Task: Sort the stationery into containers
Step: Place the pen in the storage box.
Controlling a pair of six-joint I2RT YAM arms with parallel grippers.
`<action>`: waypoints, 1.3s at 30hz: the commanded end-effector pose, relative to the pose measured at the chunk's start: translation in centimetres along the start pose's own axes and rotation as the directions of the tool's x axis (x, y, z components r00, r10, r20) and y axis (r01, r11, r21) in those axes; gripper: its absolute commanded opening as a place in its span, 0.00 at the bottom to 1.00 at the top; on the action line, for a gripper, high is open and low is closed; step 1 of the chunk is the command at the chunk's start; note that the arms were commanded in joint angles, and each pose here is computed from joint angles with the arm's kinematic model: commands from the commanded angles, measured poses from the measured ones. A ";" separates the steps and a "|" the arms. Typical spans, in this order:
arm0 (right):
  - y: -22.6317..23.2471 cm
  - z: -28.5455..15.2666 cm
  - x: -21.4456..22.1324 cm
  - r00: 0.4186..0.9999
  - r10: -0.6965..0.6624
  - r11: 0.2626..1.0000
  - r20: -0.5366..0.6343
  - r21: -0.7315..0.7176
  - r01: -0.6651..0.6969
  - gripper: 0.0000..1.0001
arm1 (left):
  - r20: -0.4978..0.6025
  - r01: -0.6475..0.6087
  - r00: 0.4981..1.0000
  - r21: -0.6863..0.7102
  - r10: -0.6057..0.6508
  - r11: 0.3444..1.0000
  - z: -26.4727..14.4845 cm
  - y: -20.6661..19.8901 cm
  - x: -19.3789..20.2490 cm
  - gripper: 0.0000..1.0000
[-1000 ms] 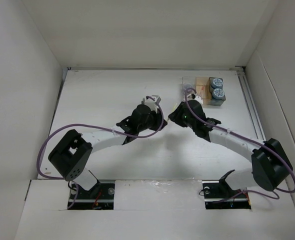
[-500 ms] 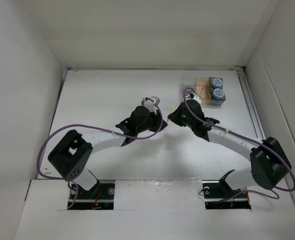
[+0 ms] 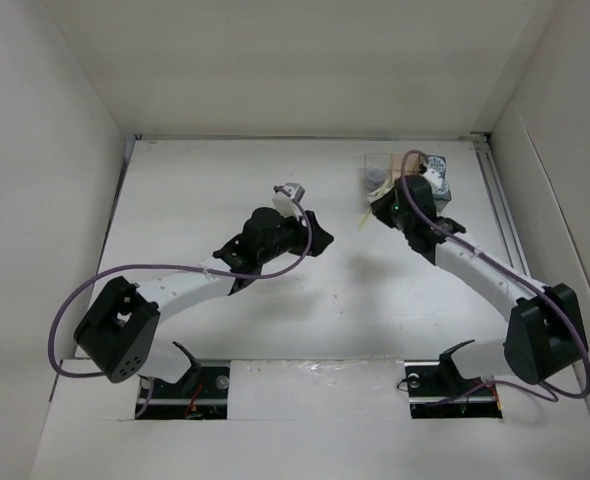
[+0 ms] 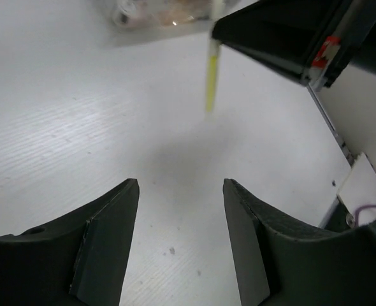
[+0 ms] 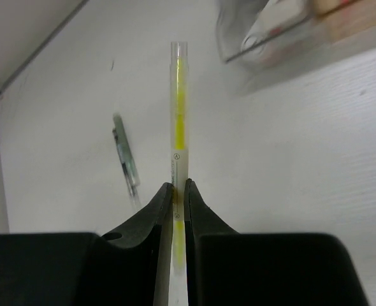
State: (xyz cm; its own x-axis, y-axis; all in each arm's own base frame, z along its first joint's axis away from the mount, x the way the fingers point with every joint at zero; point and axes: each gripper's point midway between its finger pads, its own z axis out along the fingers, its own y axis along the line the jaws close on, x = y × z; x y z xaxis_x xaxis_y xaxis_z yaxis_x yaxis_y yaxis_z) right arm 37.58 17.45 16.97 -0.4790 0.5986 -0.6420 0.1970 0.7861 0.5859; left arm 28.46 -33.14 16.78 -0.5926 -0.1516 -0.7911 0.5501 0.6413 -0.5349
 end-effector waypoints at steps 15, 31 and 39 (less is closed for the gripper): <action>-9.2 2.7 -18.1 0.951 -0.197 0.829 0.238 0.558 0.032 0.03 | 0.036 -0.015 0.999 -0.139 0.020 0.990 -1.1 2.8 -0.9 0.50; -11.2 9.1 -17.0 0.950 -0.286 0.736 0.128 0.664 0.133 0.03 | 0.015 -0.005 1.000 -0.139 0.007 0.990 -0.8 3.0 -0.2 0.48; -10.2 11.3 -16.2 0.939 -0.325 0.732 0.113 0.658 0.174 0.03 | 0.012 -0.004 1.000 -0.151 0.006 0.988 -0.6 3.3 0.0 0.48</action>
State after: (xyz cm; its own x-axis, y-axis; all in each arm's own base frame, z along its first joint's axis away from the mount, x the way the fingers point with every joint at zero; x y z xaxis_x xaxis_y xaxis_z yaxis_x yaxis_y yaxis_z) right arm 51.59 0.81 13.95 -0.4574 0.3577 -0.8142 0.6304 0.7761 -0.0132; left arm 29.77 -30.40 14.73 -0.5930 -0.1461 -0.7918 0.4531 0.7524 -0.4781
